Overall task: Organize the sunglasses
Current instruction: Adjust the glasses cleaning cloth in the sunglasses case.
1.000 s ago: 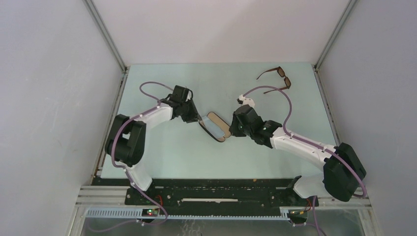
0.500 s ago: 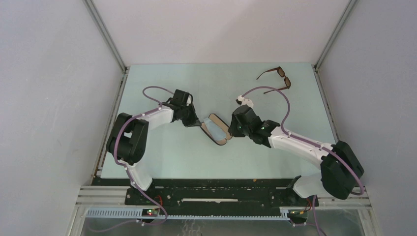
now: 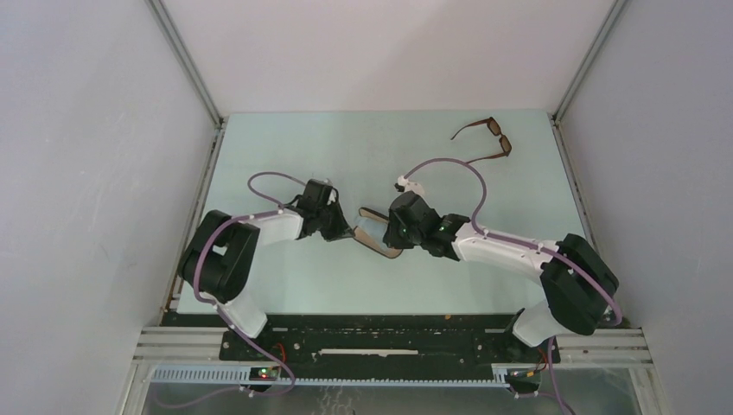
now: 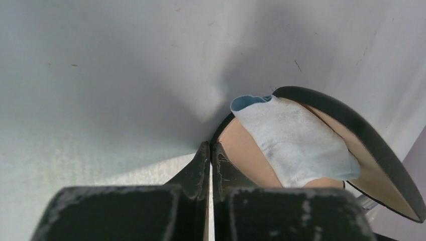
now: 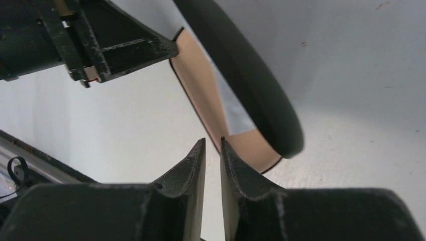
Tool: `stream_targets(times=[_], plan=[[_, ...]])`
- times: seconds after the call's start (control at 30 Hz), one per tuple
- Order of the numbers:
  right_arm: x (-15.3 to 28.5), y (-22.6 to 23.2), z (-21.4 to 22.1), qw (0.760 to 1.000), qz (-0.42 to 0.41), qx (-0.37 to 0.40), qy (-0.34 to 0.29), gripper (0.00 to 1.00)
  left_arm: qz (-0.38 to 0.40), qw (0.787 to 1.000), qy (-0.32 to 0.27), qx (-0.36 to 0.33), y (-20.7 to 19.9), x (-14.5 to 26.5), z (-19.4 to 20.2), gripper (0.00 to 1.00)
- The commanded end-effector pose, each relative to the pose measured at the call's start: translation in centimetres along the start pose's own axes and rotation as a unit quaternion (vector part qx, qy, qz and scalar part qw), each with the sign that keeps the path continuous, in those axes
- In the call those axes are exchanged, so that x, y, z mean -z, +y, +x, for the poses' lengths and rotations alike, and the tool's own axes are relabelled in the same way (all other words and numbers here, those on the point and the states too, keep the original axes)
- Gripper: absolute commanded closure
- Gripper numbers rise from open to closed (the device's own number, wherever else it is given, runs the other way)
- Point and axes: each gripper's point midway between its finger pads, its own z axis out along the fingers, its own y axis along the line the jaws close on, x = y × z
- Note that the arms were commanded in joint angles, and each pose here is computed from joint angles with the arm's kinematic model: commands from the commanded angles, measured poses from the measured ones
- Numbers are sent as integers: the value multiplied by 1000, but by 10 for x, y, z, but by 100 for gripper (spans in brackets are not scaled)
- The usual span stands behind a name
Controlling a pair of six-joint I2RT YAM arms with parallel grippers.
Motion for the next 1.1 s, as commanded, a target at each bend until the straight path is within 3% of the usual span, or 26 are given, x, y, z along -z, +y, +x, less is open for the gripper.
stream_targets(times=[0.0, 0.43, 0.8, 1.07], plan=[[0, 23, -12, 999, -23, 16, -27, 75, -18, 999, -33, -9, 5, 0, 9, 100], [-22, 11, 1, 999, 5, 45, -8, 75, -30, 994, -107, -18, -3, 9, 11, 100], [-29, -4, 10, 992, 56, 114, -7, 73, -37, 992, -118, -24, -3, 13, 8, 100], [-37, -17, 28, 983, 70, 164, 32, 71, -41, 991, -122, -26, -3, 14, 6, 100]])
